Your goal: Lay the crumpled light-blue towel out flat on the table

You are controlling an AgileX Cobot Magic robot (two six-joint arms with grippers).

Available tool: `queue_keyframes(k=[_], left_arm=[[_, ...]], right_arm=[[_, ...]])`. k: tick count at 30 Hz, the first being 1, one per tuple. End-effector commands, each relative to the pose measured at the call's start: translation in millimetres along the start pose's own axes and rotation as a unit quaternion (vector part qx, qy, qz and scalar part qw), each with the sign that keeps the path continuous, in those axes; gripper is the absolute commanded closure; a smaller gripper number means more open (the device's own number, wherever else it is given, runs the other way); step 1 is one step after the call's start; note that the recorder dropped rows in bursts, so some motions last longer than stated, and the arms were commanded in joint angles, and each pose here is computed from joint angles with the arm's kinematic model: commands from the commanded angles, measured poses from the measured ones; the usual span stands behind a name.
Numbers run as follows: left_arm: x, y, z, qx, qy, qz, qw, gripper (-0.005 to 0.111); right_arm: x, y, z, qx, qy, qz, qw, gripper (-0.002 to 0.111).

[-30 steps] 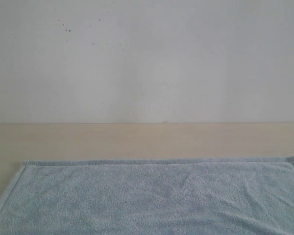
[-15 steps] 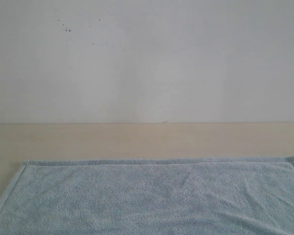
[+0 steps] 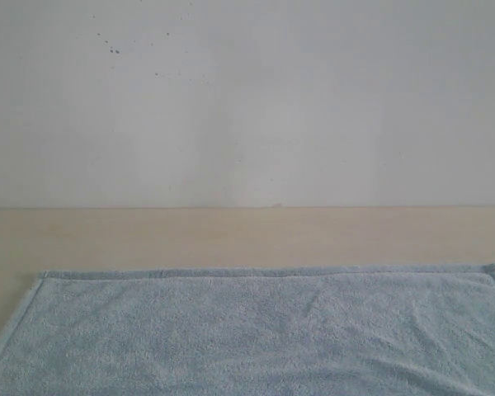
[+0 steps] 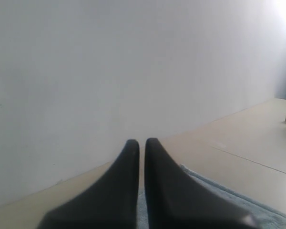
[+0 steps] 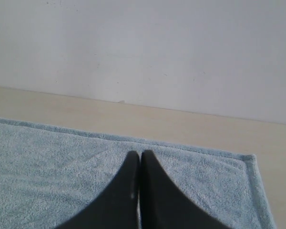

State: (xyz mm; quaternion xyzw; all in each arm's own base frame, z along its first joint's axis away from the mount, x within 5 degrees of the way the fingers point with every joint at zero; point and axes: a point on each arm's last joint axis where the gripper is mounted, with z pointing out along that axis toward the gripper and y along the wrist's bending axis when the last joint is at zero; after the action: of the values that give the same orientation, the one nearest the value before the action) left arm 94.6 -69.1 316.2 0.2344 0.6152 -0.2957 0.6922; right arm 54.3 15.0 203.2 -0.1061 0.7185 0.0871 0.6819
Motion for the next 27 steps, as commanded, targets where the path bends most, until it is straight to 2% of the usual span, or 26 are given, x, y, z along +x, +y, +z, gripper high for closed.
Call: queue_keyframes(k=[1,11,15,18,22,27], left_arm=[[-4,-5.2,-7,0.005,-0.017,0.008,1.0,0.103],[2,-5.8,-9,0.007,-0.024,0.0,1.0,0.103],[12,-10.9,-12,0.037,-0.058,0.021,0.997,0.103],[17,-13.1,-16,0.044,-0.105,0.059,0.992,0.103],[23,-12.9,-31,0.0,-0.159,0.105,0.982,0.103],[36,-8.2,-47,-0.071,-0.145,0.108,0.981,0.103]], right_arm=[[0,0,0,0.0,-0.002,0.002,1.0,0.108],[0,0,0,0.0,-0.002,0.002,1.0,0.108],[0,0,0,0.0,-0.002,0.002,1.0,0.108],[0,0,0,0.0,-0.002,0.002,1.0,0.108],[0,0,0,0.0,-0.002,0.002,1.0,0.108],[0,0,0,0.0,-0.002,0.002,1.0,0.108]])
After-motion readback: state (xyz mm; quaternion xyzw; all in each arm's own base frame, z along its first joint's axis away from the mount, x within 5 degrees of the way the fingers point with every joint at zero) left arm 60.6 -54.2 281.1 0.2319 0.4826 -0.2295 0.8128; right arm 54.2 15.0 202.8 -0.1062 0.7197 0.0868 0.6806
